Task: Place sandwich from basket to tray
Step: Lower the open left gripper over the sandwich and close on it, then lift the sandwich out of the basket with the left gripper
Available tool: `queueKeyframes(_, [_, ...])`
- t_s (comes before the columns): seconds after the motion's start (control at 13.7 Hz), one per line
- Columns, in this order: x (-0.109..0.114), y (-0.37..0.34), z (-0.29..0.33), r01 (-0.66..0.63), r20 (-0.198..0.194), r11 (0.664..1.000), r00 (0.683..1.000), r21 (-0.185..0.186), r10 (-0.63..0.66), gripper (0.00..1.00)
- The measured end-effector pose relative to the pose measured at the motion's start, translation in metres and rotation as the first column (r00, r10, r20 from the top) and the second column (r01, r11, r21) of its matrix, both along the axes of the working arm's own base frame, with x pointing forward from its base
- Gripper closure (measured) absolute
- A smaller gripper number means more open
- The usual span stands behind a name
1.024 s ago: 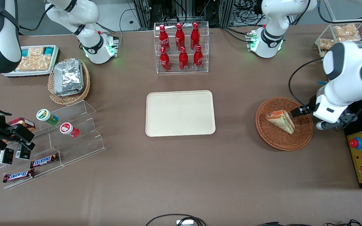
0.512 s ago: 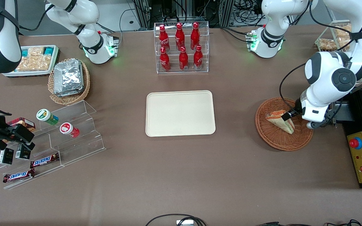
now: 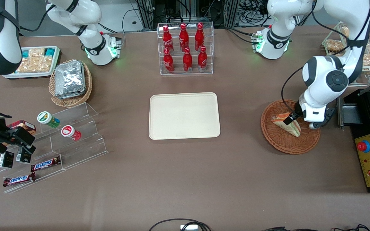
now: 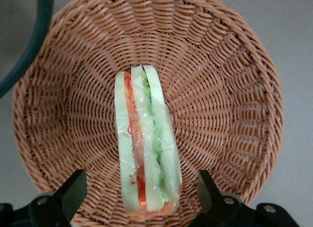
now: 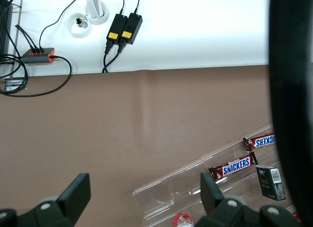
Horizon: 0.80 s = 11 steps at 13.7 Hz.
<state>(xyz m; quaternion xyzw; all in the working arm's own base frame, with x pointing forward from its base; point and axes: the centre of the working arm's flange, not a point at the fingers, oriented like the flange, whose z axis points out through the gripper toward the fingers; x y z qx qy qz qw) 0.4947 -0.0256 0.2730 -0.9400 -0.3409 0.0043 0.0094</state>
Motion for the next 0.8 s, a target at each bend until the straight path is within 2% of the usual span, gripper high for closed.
queueKeyframes(0.51, [-0.003,0.004,-0.033,-0.079,-0.003,0.997,0.997,-0.009,0.079,0.0])
queueKeyframes(0.66, [-0.003,0.004,-0.036,-0.106,-0.004,0.994,0.994,-0.01,0.106,0.19])
queueKeyframes(0.8, [-0.003,0.004,-0.038,-0.13,-0.006,0.991,0.991,-0.01,0.13,0.44])
